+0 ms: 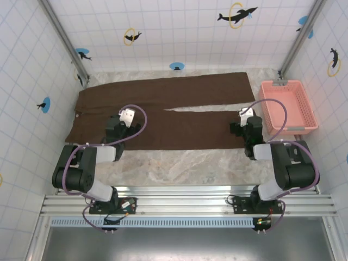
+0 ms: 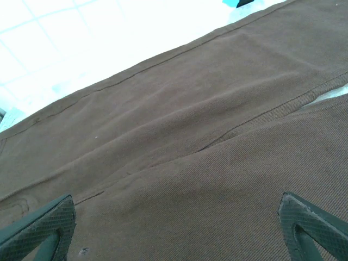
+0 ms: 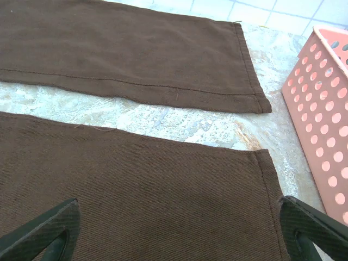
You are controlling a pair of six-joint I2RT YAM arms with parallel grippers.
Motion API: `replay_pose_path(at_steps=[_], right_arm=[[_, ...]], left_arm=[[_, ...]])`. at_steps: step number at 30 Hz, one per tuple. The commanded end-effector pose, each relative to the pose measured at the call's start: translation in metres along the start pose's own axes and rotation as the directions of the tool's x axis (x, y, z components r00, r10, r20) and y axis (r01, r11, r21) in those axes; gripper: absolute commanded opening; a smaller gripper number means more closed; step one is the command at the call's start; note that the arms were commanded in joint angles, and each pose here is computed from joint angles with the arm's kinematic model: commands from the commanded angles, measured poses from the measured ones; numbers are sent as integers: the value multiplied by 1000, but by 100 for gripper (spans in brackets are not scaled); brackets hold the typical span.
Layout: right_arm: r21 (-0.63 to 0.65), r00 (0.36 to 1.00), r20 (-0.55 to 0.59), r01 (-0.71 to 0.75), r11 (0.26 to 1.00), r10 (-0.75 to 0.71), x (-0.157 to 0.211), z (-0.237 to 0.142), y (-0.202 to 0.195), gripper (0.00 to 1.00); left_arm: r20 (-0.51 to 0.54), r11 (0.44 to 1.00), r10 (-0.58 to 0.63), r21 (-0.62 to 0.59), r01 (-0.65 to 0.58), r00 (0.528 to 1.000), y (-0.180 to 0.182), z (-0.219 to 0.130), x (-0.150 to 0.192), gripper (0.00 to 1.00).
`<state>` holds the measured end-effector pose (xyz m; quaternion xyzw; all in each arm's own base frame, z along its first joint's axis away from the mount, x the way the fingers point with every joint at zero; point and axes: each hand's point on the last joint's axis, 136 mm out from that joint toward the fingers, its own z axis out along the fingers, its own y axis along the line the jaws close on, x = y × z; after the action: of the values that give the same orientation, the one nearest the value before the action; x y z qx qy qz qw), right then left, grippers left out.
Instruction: Roll up the long pants
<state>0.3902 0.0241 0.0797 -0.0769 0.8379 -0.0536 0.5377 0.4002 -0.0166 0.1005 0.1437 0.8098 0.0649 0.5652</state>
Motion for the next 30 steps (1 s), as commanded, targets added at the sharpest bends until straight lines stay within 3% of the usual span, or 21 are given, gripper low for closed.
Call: replay_pose_path(at_steps=[1, 13, 15, 17, 18, 21, 23, 26, 28, 30], right_arm=[[6, 999, 52, 0, 1000, 0, -15, 0, -1, 96], [4, 999, 52, -2, 1000, 2, -15, 0, 0, 96], [5, 999, 50, 0, 1000, 0, -15, 0, -1, 96], [60, 999, 47, -2, 998, -1, -18, -2, -7, 96], [103, 1000, 17, 5, 995, -7, -23, -4, -13, 96], [173, 972, -235, 32, 984, 9, -47, -17, -32, 96], [232, 933, -356, 39, 972, 48, -61, -27, -44, 96], [377, 861, -505, 159, 912, 58, -73, -62, -60, 96], [451, 808, -566, 138, 882, 163, -69, -86, -70, 96], [419, 733, -631, 49, 907, 253, -53, -97, -59, 96]], left_arm=[[-17, 1000, 24, 4, -24, 1000, -2, 0, 7, 98], [-17, 1000, 26, 2, -25, 1000, 0, 0, 2, 97], [-91, 1000, 7, -27, -9, 996, 12, 4, -10, 97], [-270, 997, -22, -74, 2, 963, 33, 4, -24, 98], [-375, 994, -29, -105, -12, 927, 46, 0, -27, 97], [-576, 983, -44, -170, -66, 817, 72, -19, -37, 98], [-635, 981, -68, -183, -64, 769, 78, -34, -41, 98], [-671, 982, -105, -188, -32, 734, 77, -56, -44, 97], [-688, 974, -149, -226, -15, 710, 80, -71, -41, 98], [-712, 971, -180, -241, 4, 679, 80, -82, -33, 97]])
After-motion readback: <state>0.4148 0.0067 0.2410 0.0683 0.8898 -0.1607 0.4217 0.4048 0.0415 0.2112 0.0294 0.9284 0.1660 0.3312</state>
